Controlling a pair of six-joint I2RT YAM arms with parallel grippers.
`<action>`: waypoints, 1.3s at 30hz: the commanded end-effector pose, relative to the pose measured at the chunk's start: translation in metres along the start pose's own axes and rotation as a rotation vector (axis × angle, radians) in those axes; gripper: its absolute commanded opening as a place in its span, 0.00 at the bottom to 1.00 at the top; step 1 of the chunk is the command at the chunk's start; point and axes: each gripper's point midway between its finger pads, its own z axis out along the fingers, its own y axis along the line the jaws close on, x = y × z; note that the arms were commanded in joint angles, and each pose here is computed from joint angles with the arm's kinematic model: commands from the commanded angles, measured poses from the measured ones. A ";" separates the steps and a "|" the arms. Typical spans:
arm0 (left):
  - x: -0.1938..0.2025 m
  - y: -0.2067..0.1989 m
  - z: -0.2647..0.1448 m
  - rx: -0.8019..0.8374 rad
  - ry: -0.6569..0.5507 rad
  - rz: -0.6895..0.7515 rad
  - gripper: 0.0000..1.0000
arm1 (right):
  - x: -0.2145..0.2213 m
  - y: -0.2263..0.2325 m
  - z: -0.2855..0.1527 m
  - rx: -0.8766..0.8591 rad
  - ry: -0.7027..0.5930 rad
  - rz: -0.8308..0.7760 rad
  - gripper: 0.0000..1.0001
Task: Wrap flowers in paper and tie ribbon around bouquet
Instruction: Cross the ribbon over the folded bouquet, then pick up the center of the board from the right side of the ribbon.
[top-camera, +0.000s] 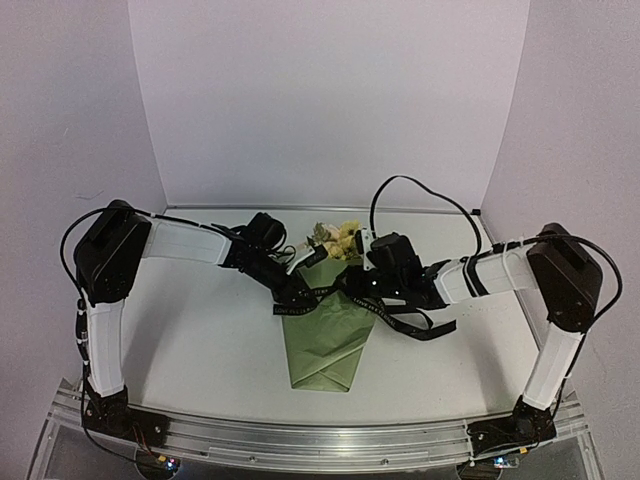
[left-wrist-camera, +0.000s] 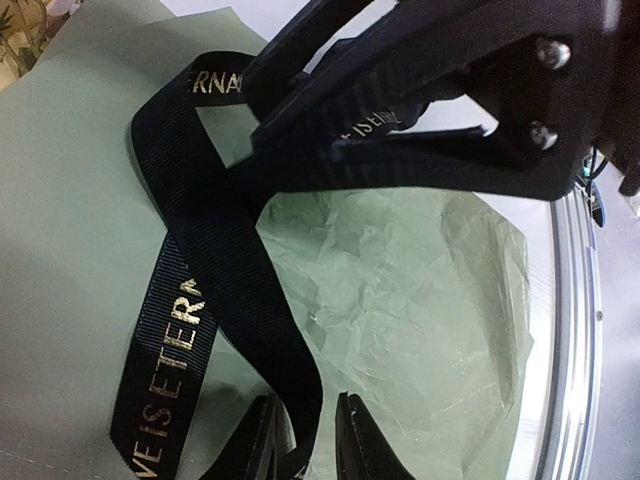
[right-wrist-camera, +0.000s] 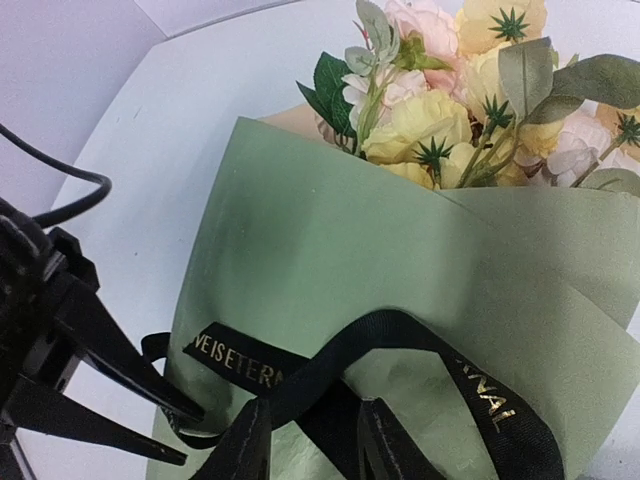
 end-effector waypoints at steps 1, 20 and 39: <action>-0.011 -0.006 -0.002 0.007 -0.007 0.022 0.24 | -0.015 0.013 -0.019 -0.042 -0.054 0.017 0.34; -0.036 0.025 -0.046 -0.322 -0.089 0.112 0.45 | 0.003 -0.010 -0.077 0.031 0.043 -0.044 0.62; -0.018 0.042 -0.019 -0.366 0.090 0.307 0.52 | 0.044 -0.073 -0.138 0.233 0.181 -0.019 0.80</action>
